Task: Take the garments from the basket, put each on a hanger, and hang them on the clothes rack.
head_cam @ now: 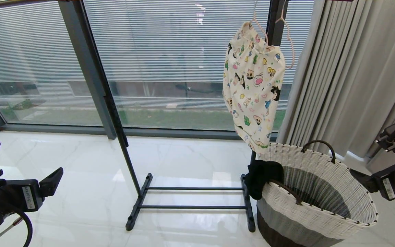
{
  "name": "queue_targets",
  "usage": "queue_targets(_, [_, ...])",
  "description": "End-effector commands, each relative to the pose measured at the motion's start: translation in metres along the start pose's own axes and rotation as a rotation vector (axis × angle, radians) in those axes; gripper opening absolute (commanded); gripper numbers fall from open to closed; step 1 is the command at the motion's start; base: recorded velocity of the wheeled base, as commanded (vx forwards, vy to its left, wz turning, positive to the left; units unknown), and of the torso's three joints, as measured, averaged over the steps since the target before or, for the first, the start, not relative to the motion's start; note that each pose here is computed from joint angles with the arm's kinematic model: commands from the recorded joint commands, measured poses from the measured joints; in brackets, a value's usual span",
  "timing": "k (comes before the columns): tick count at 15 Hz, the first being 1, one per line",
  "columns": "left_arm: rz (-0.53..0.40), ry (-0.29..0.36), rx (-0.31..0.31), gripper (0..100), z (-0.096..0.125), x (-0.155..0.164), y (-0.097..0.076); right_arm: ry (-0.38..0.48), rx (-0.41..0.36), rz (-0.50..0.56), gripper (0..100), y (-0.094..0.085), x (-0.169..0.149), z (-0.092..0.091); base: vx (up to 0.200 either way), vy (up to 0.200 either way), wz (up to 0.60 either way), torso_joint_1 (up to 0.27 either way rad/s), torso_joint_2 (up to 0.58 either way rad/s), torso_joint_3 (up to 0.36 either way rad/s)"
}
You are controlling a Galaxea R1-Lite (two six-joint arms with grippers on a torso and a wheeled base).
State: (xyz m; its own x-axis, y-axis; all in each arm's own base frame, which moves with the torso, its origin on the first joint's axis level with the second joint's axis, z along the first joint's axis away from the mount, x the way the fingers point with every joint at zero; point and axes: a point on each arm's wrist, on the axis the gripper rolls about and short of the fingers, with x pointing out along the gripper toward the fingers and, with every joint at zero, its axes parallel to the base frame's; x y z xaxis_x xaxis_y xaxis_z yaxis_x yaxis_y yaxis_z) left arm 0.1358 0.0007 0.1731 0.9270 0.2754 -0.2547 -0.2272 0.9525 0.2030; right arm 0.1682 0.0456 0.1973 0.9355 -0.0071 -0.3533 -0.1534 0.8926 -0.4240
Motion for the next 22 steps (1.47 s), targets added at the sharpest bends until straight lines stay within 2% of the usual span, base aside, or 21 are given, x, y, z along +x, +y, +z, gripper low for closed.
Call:
queue_targets(1, [0.001, -0.002, -0.001, 100, 0.000, 0.000, 0.000, -0.019, -0.019, 0.048, 100, 0.002, 0.000, 0.001, 0.200, 0.000, 0.00, -0.002, 0.00, 0.007])
queue_targets(5, [0.000, -0.005, 0.000, 100, 0.001, -0.001, 0.000, -0.024, -0.086, 0.137, 100, 0.007, 0.007, -0.001, 0.200, 0.000, 0.00, 0.001, 0.00, 0.001])
queue_targets(9, [0.000, -0.008, 0.002, 100, 0.001, -0.001, 0.000, 0.007, -0.134, 0.225, 100, 0.016, 0.022, -0.005, 0.200, 0.000, 0.00, 0.005, 0.00, 0.001])
queue_targets(12, [0.000, -0.007, 0.004, 100, 0.001, -0.001, 0.000, 0.065, -0.193, 0.343, 100, 0.042, 0.041, -0.013, 0.200, 0.000, 0.00, 0.001, 0.01, -0.004])
queue_targets(17, [-0.004, 0.010, 0.021, 100, 0.000, 0.003, -0.001, 0.137, -0.254, 0.444, 100, 0.089, 0.085, -0.037, 0.000, 0.000, 0.00, 0.000, 0.00, 0.000])
queue_targets(20, [-0.006, -0.005, 0.130, 100, -0.001, -0.002, 0.000, 0.206, -0.292, 0.498, 100, 0.111, 0.103, -0.052, 0.000, 0.000, 0.00, 0.000, 0.00, 0.000])
queue_targets(22, [-0.022, -0.014, 0.133, 100, -0.001, -0.004, -0.002, 0.200, -0.297, 0.503, 100, 0.127, 0.122, -0.062, 0.000, 0.000, 0.00, 0.000, 0.00, 0.000])
